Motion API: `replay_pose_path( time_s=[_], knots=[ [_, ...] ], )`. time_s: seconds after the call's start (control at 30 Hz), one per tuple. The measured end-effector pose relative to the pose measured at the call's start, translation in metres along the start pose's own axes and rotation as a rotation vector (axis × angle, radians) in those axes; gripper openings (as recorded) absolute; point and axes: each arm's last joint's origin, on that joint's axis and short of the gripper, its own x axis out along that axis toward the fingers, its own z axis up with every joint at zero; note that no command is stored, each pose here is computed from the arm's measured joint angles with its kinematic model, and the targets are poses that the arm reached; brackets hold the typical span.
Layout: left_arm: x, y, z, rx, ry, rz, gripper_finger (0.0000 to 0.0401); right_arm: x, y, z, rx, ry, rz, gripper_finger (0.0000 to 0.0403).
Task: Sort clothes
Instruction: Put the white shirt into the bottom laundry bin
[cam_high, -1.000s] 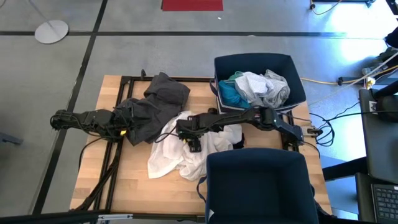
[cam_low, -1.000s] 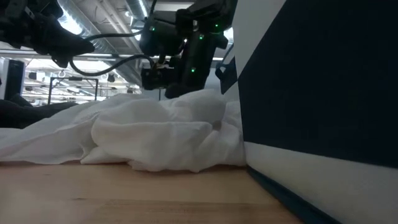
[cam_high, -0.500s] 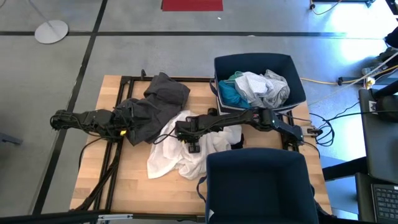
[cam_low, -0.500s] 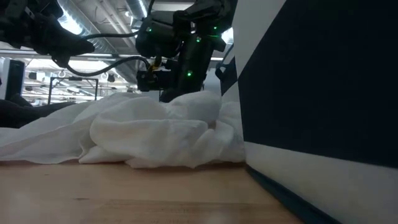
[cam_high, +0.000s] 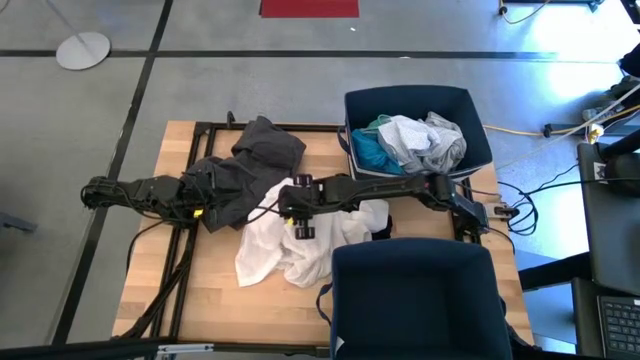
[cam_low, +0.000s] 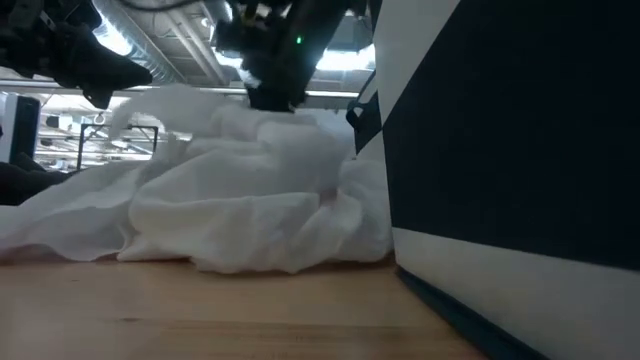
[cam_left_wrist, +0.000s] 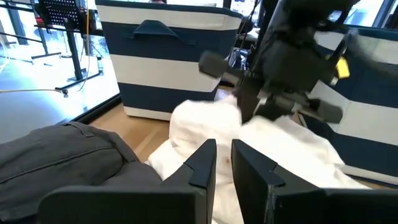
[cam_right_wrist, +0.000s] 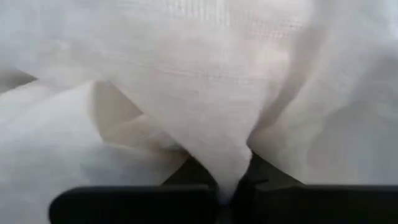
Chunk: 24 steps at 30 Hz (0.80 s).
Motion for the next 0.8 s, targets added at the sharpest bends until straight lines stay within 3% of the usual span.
replay_pose_path(
  time_s=[0.5,0.8],
  knots=[
    [0.0,0.0,0.0,-0.007,0.0,0.0,0.004,-0.124,-0.014,0.031,0.046,-0.234,-0.24,0.0008],
    [0.0,0.0,0.0,-0.014,0.0,-0.001,0.004,-0.195,-0.02,0.033,0.083,-0.338,-0.401,0.0009]
  ],
)
